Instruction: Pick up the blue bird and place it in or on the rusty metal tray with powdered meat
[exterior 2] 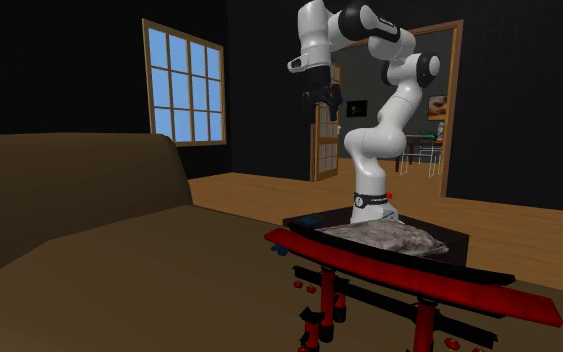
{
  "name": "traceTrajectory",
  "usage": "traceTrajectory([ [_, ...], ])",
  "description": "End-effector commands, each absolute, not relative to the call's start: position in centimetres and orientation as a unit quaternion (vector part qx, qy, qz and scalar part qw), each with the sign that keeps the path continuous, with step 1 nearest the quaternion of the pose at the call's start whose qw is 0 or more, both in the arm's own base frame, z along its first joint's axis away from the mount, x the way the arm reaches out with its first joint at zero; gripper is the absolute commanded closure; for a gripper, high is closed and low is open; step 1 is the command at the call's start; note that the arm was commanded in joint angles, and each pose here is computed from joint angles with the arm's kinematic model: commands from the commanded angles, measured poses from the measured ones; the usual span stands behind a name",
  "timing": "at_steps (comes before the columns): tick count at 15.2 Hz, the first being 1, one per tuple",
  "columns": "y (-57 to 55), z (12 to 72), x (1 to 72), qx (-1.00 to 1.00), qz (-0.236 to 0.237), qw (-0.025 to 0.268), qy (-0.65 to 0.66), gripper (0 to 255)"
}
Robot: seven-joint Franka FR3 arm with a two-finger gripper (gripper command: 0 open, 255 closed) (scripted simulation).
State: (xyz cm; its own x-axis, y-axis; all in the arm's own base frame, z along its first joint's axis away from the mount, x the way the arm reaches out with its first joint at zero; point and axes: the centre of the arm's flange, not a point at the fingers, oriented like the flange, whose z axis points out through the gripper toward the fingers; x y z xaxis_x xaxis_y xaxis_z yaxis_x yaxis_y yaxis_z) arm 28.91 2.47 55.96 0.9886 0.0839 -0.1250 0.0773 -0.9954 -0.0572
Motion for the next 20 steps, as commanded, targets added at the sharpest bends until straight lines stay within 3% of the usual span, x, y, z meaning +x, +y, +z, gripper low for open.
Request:
traceTrajectory([
  [1,2.5,56.0,28.9,-0.997,0.064,0.026,-0.04,0],
  [20,15.5,37.3,42.6,-0.991,0.091,-0.035,-0.096,0],
])
